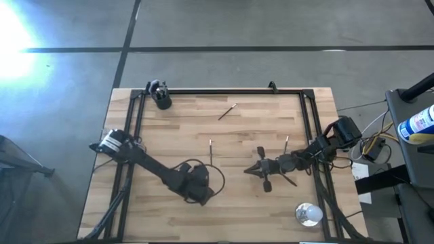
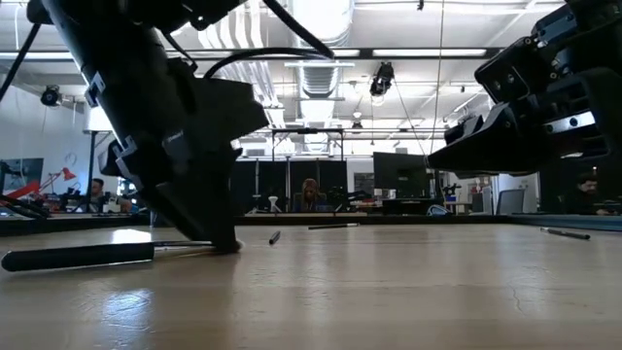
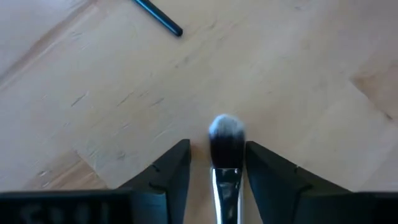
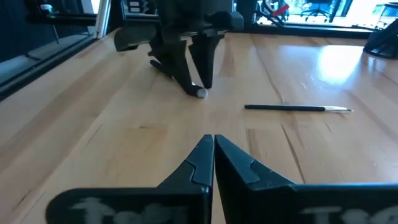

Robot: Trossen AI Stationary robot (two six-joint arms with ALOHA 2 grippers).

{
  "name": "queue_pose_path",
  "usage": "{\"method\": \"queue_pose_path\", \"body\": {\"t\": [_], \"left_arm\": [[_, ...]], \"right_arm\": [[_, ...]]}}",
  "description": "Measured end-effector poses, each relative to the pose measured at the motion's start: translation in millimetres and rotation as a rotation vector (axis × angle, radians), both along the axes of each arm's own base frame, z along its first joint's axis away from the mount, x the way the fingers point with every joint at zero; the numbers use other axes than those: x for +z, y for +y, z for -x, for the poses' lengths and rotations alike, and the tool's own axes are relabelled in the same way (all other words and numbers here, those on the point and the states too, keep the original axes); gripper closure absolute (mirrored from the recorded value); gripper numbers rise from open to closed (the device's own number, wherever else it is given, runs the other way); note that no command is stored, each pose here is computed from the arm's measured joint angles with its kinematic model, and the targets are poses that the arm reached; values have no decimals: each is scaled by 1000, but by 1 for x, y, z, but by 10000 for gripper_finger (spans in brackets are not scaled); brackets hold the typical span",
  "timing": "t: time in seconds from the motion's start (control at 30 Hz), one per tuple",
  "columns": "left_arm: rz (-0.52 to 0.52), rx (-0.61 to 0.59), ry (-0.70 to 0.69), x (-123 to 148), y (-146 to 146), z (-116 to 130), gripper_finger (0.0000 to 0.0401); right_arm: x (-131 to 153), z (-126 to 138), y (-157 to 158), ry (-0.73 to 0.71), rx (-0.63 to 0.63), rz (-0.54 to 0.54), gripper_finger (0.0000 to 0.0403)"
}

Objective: Put items in baskets/containers
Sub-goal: Put the powder brush into the holder

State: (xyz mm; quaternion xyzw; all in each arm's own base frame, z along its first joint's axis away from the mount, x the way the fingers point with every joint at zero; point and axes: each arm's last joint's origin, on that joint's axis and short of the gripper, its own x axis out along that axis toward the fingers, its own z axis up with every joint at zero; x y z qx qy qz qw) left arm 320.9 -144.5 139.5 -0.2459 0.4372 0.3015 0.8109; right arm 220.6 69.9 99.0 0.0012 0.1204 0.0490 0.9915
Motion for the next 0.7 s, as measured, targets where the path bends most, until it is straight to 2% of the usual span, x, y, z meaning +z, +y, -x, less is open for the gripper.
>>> {"method": "queue_pose_path", "body": {"t": [0.1,0.2,0.3,0.37,0.47,0.57,0.7], "left_arm": [[-22,17,8,-5,1,-1,280],[-56,32,-10,-6,2,-2,334],[-127,79,-148,-3,2,-8,387],[-180,84,-274,2,0,-16,394],[-177,34,-481,8,-8,-33,399],[-210,-18,-603,0,-7,-49,400],[-258,-63,-779,-4,2,-72,401]], "right_arm": [[0,-1,0,-2,0,0,394],[0,-1,0,1,0,-3,394],[-2,2,0,18,-4,-24,394],[-5,6,1,38,-8,-41,394],[-9,14,0,68,-13,-69,394],[-12,19,1,89,-22,-111,394],[-13,21,6,92,-19,-106,394]]}}
